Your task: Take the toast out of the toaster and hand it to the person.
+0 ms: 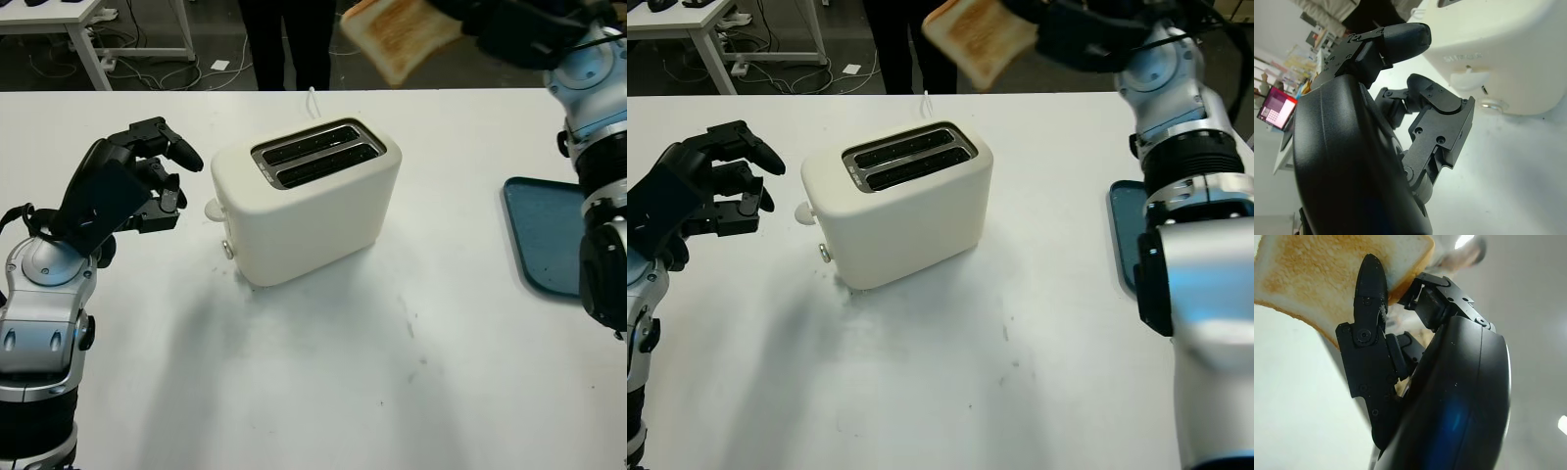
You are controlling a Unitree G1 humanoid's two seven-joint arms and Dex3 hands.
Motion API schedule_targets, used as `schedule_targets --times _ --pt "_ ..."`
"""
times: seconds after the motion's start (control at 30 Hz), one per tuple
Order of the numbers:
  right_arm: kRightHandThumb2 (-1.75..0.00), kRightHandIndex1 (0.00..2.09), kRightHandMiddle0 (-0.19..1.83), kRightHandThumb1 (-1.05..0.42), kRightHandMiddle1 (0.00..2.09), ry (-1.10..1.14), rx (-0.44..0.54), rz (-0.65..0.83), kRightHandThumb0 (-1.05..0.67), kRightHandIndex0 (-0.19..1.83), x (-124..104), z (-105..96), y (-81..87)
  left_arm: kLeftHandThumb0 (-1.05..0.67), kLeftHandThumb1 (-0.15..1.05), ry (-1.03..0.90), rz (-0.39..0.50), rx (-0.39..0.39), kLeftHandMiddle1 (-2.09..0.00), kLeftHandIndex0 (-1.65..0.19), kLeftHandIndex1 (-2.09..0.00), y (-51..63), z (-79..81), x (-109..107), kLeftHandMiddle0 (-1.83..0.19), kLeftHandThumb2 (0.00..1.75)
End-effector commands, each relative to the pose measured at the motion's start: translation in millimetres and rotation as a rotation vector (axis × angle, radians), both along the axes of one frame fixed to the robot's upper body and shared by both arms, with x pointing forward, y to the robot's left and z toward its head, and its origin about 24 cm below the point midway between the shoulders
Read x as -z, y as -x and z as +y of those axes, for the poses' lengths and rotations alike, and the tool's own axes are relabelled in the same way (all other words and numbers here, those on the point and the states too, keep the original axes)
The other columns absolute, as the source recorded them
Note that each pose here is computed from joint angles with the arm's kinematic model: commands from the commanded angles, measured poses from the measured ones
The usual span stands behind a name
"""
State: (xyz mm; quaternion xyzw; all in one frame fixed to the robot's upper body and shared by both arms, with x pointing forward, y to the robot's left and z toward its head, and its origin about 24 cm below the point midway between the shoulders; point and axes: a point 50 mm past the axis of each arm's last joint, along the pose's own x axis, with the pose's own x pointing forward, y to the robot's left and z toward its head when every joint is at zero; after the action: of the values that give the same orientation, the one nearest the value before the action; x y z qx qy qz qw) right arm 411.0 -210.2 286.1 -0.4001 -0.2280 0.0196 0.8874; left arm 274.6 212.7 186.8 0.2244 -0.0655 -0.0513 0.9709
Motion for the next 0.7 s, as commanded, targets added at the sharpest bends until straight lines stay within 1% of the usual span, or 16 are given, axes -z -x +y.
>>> schedule_targets --times 0.0,0.07,0.1,0.17,0.27,0.3,0.43,0.5,0.53,0.57,0.6,0.63,0.67 --pt "-0.41 1.75 0.67 -0.92 1.75 -0.076 0.056 0.028 -0.38 0.91 9 -11 -1.2 0.02 0.71 0.006 0.002 -0.006 -1.62 -0.46 -1.52 2.4 1.1 0 -0.61 1.24" --pt "-0.39 1.75 0.66 -0.92 1.75 -0.151 0.123 0.056 -0.37 0.90 20 -20 -2.8 0.02 0.71 0.001 0.003 -0.006 -1.62 -0.46 -1.52 2.9 1.3 0 -0.60 1.23" --pt "-0.38 1.75 0.61 -0.92 1.75 -0.191 0.152 0.075 -0.37 0.84 25 -23 -3.5 0.02 0.72 -0.002 0.003 -0.006 -1.62 -0.45 -1.52 3.2 1.5 0 -0.60 1.23" --pt "-0.39 1.75 0.58 -0.92 1.74 -0.216 0.192 0.090 -0.37 0.81 37 -28 -3.2 0.02 0.72 -0.003 0.002 -0.005 -1.63 -0.45 -1.52 3.7 1.7 1 -0.60 1.22" --pt "-0.37 1.75 0.62 -0.92 1.68 -0.282 0.261 0.107 -0.39 0.81 57 -29 -3.6 0.01 0.72 0.001 0.008 -0.004 -1.63 -0.46 -1.53 3.3 2.4 1 -0.61 1.22" --pt "-0.35 1.75 0.63 -0.92 1.64 -0.304 0.265 0.111 -0.38 0.80 62 -29 -3.3 0.01 0.72 0.003 0.011 -0.005 -1.63 -0.46 -1.53 3.2 2.5 1 -0.61 1.22" --pt "-0.37 1.75 0.61 -0.92 1.74 -0.382 0.274 0.138 -0.28 0.82 82 -27 -1.8 0.01 0.72 0.000 0.008 0.002 -1.63 -0.46 -1.53 3.2 2.5 2 -0.61 1.22" --pt "-0.38 1.75 0.55 -0.92 1.74 -0.413 0.293 0.161 -0.26 0.78 91 -26 -1.7 0.01 0.72 -0.001 0.008 0.006 -1.63 -0.46 -1.53 2.7 3.0 2 -0.61 1.22" --pt "-0.40 1.75 0.49 -0.92 1.73 -0.420 0.299 0.172 -0.22 0.72 95 -26 -1.5 0.01 0.72 -0.003 0.005 0.009 -1.63 -0.46 -1.53 2.6 3.2 2 -0.61 1.22" --pt "-0.39 1.75 0.46 -0.92 1.69 -0.426 0.308 0.186 -0.20 0.69 99 -25 -1.4 0.00 0.71 -0.002 0.004 0.011 -1.63 -0.46 -1.54 2.4 3.3 3 -0.61 1.23" --pt "-0.38 1.75 0.47 -0.92 1.65 -0.436 0.318 0.207 -0.19 0.68 103 -24 -1.4 -0.01 0.71 -0.002 0.004 0.011 -1.63 -0.46 -1.54 2.3 3.3 3 -0.61 1.24" --pt "-0.37 1.75 0.50 -0.92 1.66 -0.447 0.326 0.230 -0.22 0.69 109 -24 -1.0 -0.01 0.70 -0.006 0.010 0.005 -1.63 -0.46 -1.54 2.4 2.7 3 -0.62 1.24" --pt "-0.36 1.75 0.54 -0.92 1.71 -0.460 0.328 0.247 -0.29 0.75 113 -24 -0.6 -0.01 0.71 -0.009 0.014 0.001 -1.62 -0.45 -1.53 2.5 2.3 2 -0.60 1.23"
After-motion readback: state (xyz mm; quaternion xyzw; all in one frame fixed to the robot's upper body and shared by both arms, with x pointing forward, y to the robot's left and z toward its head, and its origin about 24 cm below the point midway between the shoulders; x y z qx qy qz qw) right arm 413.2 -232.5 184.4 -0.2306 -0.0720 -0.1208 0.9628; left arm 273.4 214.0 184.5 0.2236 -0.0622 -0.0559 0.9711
